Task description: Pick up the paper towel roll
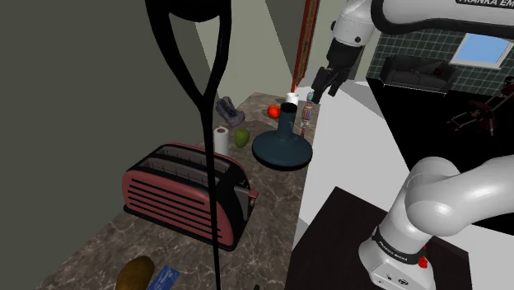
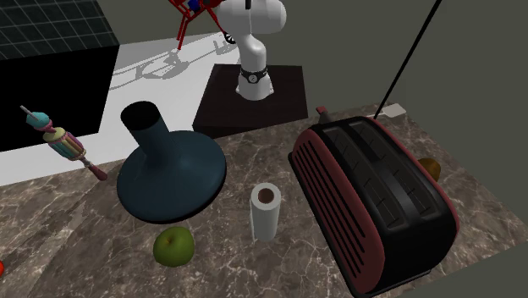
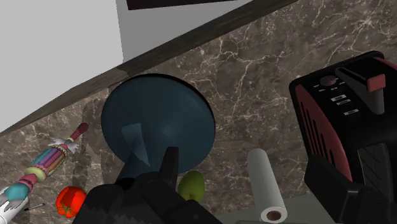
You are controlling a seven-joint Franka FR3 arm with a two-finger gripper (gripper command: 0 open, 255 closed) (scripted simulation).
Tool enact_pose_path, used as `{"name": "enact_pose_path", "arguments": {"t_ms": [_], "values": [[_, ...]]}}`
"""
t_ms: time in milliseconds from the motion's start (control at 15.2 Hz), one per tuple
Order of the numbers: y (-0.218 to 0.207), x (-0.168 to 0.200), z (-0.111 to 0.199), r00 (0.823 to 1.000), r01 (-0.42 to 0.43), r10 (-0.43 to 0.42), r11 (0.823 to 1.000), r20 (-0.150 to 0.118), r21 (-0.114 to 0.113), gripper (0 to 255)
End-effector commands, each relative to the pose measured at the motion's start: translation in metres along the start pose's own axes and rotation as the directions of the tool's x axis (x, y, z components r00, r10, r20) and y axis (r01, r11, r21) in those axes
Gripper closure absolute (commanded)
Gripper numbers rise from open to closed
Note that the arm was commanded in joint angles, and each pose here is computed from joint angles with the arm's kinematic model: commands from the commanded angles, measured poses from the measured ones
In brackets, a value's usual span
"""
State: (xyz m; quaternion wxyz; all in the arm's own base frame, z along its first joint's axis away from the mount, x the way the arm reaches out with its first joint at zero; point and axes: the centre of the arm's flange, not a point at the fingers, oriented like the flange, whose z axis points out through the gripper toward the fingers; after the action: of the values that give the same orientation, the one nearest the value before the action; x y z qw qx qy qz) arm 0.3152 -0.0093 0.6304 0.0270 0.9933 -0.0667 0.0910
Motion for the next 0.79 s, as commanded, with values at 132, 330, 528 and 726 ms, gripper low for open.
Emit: {"name": "enact_pose_path", "arguments": {"t_ms": [132, 330, 528, 726], "values": [[-0.008, 0.017, 0.017, 1.0, 0.007, -0.007, 1.0, -0.003, 0.005, 0], [-0.02, 0.044, 0.043, 1.0, 0.018, -0.018, 1.0, -0.007, 0.012, 0], [-0.033, 0.07, 0.069, 1.0, 0.029, -0.029, 0.999, -0.012, 0.019, 0], [-0.046, 0.096, 0.094, 0.999, 0.04, -0.039, 0.999, -0.016, 0.026, 0]]}}
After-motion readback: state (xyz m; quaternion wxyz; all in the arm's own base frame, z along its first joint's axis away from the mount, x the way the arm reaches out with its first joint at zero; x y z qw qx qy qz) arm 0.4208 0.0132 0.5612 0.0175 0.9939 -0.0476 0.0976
